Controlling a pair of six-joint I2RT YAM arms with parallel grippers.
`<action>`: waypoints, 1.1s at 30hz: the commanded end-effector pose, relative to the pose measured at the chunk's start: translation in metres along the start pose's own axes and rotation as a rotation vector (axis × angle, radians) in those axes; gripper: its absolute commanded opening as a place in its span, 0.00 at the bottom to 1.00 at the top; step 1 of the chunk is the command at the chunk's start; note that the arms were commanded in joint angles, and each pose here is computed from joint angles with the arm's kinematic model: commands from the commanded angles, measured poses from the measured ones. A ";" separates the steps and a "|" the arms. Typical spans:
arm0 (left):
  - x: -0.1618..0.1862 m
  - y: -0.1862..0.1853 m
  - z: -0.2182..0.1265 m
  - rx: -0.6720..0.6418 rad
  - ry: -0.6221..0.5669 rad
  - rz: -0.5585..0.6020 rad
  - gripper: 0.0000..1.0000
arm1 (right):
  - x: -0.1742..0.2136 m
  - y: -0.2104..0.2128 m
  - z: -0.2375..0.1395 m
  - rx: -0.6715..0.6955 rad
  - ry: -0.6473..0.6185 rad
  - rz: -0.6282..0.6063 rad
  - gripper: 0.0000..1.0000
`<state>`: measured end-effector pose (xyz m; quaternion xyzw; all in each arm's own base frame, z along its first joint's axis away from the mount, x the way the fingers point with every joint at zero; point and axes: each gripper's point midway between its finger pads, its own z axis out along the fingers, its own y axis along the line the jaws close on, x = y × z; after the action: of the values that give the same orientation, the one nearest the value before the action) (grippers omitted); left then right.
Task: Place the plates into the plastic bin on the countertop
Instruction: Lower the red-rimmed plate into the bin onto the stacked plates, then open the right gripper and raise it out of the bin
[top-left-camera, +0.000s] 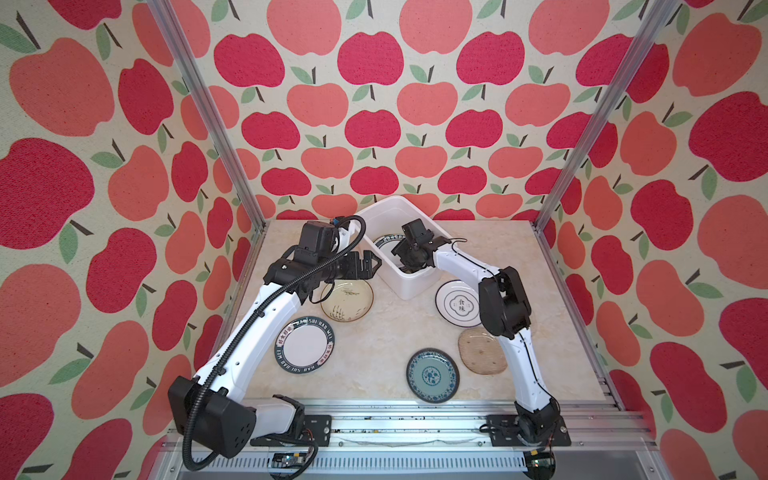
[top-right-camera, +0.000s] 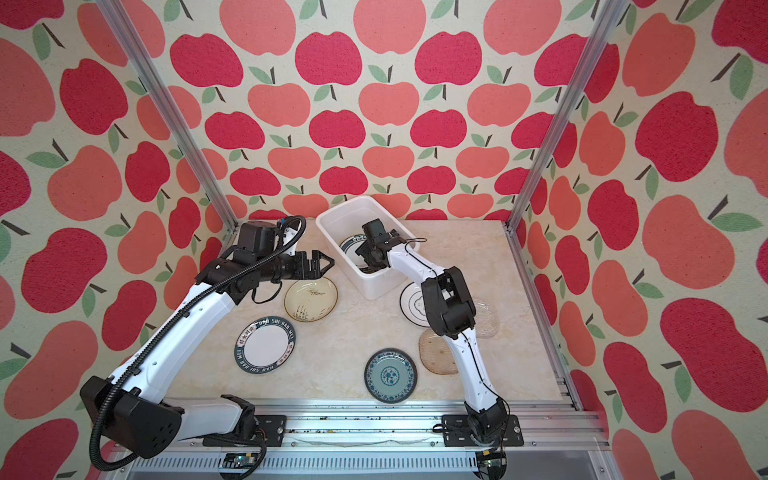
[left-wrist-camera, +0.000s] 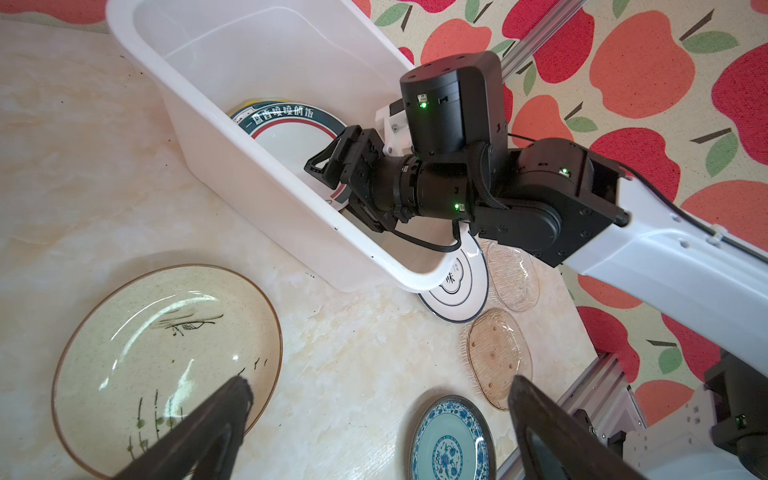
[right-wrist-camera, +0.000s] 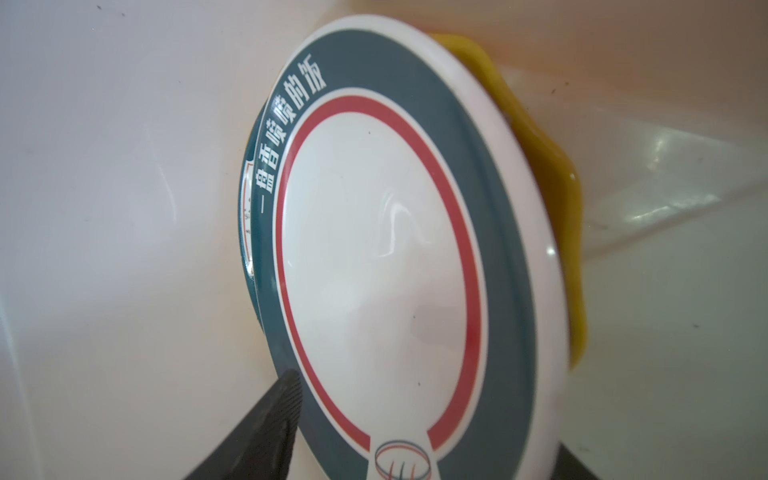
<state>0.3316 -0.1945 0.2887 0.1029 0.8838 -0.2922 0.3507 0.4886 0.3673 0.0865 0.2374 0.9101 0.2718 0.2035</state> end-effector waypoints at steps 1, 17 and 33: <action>-0.003 -0.002 -0.005 -0.005 -0.007 0.014 0.99 | -0.006 0.013 -0.003 -0.017 0.003 -0.085 0.73; -0.005 -0.002 -0.013 -0.022 -0.029 0.033 0.99 | -0.008 -0.001 -0.021 0.144 0.002 -0.131 0.88; -0.003 0.000 -0.009 -0.030 -0.018 0.025 0.99 | 0.007 -0.019 -0.003 0.203 0.106 -0.142 0.89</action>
<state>0.3314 -0.1899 0.2929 0.0985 0.8829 -0.2833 0.3613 0.4817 0.3616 0.0822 0.1905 0.9471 0.1958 0.1685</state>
